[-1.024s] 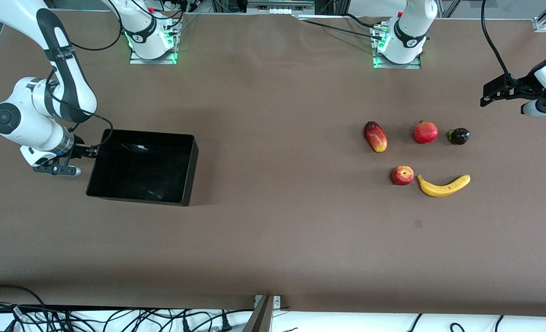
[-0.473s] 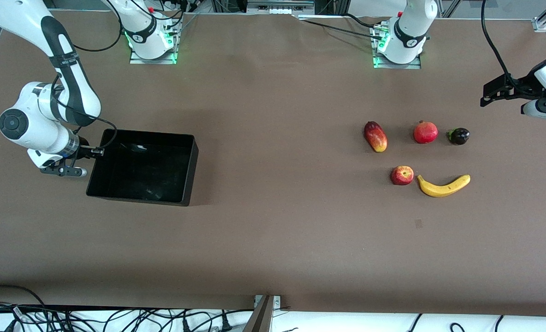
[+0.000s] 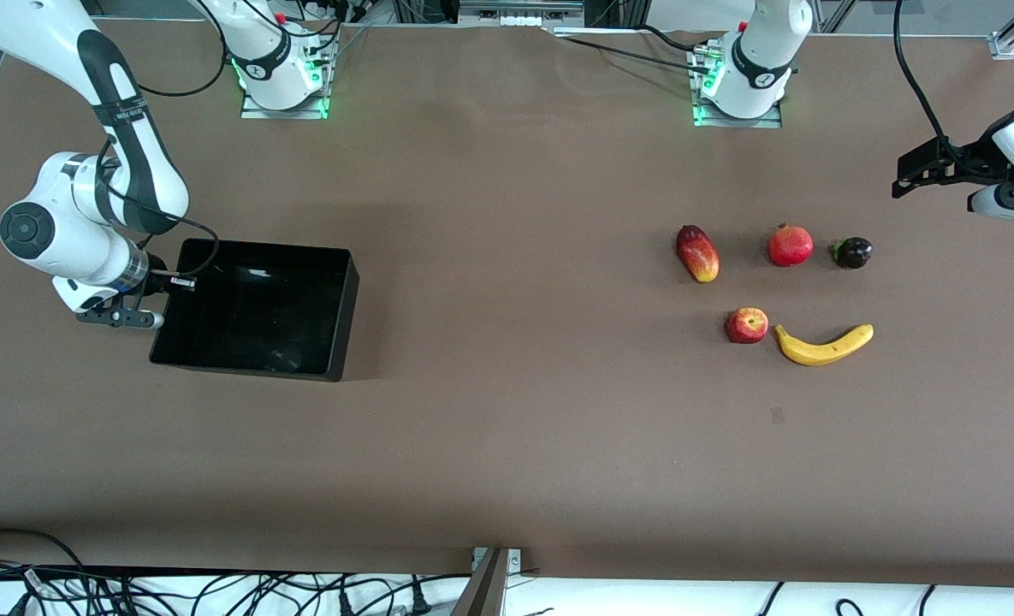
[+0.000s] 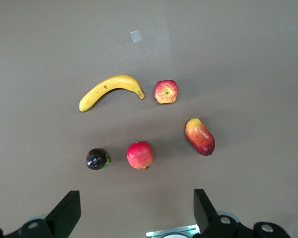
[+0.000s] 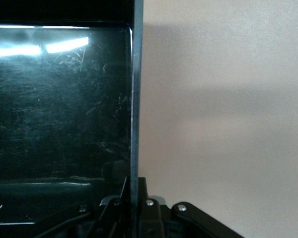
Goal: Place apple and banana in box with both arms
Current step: 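Drag the black box with the right gripper toward the fruit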
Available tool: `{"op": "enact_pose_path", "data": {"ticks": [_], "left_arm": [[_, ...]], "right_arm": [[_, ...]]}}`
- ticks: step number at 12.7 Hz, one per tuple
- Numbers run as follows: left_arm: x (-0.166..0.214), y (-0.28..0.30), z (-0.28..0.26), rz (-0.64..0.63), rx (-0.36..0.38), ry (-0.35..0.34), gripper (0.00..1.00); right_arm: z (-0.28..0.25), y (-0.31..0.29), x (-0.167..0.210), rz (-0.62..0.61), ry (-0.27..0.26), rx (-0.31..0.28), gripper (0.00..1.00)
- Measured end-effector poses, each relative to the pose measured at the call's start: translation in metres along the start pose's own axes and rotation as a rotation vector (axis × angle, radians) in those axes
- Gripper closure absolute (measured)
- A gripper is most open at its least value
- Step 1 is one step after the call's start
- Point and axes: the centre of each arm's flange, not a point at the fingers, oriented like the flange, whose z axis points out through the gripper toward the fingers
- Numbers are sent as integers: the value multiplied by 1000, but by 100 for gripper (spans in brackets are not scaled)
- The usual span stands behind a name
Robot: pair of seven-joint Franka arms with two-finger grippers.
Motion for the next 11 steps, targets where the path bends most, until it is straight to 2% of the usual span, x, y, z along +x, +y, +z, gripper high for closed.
{"op": "enact_pose_path", "data": {"ticks": [5,7,11], "left_arm": [[0,0,0,0,0,0,0],[0,0,0,0,0,-1,0],[0,0,0,0,0,-2,0]], "right_arm": [[-28,-22,14,-46,26,7,95],[-64,-34,27,-60,-16,14,95],[-185,-86,41,-78,-120,112,95]]}}
